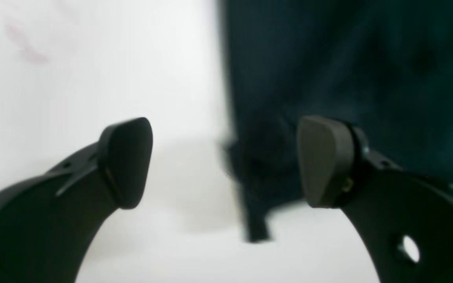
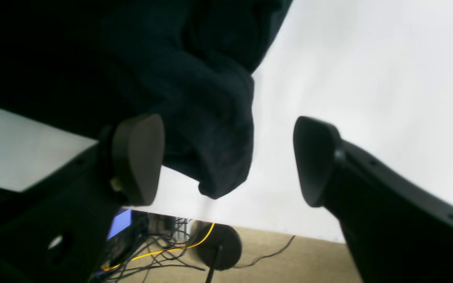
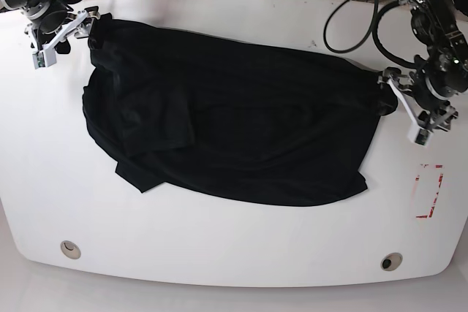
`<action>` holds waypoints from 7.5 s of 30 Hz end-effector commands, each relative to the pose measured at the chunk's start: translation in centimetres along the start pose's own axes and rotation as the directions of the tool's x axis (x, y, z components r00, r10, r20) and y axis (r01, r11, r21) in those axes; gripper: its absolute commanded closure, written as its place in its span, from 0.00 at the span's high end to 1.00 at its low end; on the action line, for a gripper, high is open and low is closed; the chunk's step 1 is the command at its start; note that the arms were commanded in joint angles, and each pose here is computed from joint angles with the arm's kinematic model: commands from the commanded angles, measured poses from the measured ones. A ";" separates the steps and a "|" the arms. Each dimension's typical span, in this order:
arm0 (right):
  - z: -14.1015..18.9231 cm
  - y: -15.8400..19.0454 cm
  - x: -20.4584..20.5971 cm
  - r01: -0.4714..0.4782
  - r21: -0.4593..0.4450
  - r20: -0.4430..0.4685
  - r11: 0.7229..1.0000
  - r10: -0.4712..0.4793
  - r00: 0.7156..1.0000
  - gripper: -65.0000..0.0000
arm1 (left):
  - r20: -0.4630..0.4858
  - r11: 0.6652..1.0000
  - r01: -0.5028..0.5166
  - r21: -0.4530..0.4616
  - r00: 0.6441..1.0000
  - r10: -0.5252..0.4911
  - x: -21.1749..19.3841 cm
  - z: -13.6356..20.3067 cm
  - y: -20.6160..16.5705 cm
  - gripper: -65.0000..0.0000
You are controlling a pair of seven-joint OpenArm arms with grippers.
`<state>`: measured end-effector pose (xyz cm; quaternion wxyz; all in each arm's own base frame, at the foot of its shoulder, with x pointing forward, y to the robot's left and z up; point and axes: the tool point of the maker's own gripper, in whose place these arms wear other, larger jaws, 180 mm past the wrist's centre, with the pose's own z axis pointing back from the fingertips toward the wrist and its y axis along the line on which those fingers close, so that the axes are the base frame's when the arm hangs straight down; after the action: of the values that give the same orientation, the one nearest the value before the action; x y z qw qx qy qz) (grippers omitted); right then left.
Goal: Fold the T-shirt properly
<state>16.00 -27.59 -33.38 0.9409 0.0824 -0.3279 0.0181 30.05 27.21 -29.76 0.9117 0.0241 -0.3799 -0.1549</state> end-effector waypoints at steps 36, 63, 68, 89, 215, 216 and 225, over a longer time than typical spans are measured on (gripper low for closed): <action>-2.9 1.8 1.8 -0.099 -0.008 -0.020 0.995 0.098 0.995 0.75 | -0.148 0.970 -0.171 -0.171 0.978 0.147 -8.8 -2.3 -1.6 0.81; -4.8 0.9 -5.1 0.029 -0.028 -0.178 0.999 -0.033 0.984 0.72 | -0.235 0.974 -0.139 -0.177 0.967 0.095 -10.6 -5.4 -2.9 0.56; -5.0 0.6 -5.7 0.042 -0.026 -0.191 0.999 -0.046 0.981 0.52 | -0.243 0.977 -0.099 -0.190 0.969 0.051 -10.6 -5.6 -3.0 0.43; -4.7 -0.6 -4.8 -0.117 -0.001 -0.253 0.993 0.113 0.961 0.11 | -0.232 0.994 0.080 -0.077 0.968 -0.096 -7.9 -2.5 3.2 0.51; -5.8 0.0 -2.7 -0.189 -0.019 -0.239 0.982 0.179 0.954 0.22 | -0.213 0.994 0.023 -0.103 0.976 -0.045 -6.9 -5.9 -1.5 0.51; -5.9 0.3 -2.8 -0.182 -0.015 -0.237 0.983 0.173 0.956 0.28 | -0.221 0.993 0.021 -0.113 0.974 -0.045 -7.3 -6.2 -1.7 0.51; -5.4 2.2 -2.6 -0.178 -0.007 -0.204 0.984 0.173 0.964 0.73 | -0.256 0.992 -0.003 -0.127 0.966 -0.030 -8.8 -6.7 -1.3 0.51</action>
<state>16.52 -24.55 -39.96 0.9701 0.0453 -0.2160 0.1007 28.62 26.93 -41.11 0.9490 -0.0348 -0.2601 -0.1745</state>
